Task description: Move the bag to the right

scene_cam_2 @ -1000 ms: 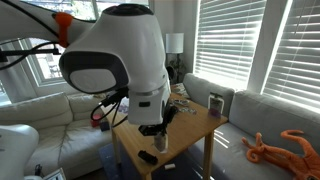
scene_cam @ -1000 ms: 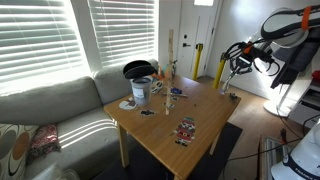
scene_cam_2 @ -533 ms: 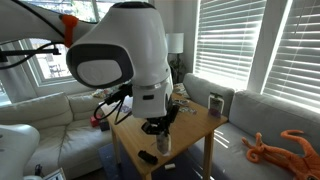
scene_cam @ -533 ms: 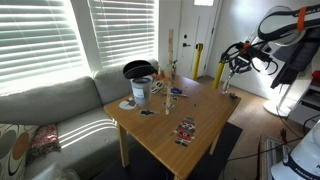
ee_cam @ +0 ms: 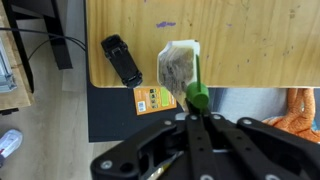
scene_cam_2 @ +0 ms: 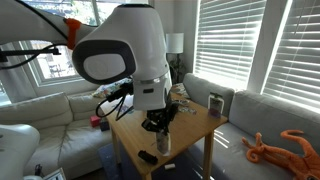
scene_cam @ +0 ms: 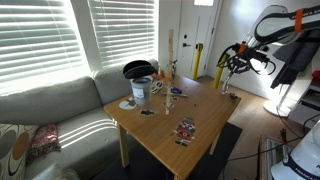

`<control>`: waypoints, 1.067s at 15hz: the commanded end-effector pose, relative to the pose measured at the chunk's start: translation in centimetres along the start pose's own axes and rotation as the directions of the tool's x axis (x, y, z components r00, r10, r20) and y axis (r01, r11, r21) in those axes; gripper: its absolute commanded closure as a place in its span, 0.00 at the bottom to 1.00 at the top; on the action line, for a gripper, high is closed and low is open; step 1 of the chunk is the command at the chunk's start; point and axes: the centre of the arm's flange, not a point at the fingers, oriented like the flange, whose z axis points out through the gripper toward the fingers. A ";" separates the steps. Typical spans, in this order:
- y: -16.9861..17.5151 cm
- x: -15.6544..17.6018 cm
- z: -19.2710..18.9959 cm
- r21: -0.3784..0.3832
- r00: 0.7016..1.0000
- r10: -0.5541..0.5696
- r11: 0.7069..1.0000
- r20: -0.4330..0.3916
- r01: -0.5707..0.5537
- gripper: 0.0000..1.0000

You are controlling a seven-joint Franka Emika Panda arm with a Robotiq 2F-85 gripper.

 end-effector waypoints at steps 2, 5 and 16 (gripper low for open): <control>-0.7 -0.3 0.2 -0.020 0.999 0.010 1.000 -0.032 -0.011 0.99; -0.7 -0.4 0.4 -0.034 0.999 0.013 0.999 -0.034 -0.014 0.72; 1.0 -0.6 -9.0 0.190 0.998 0.005 0.982 -0.056 0.006 0.01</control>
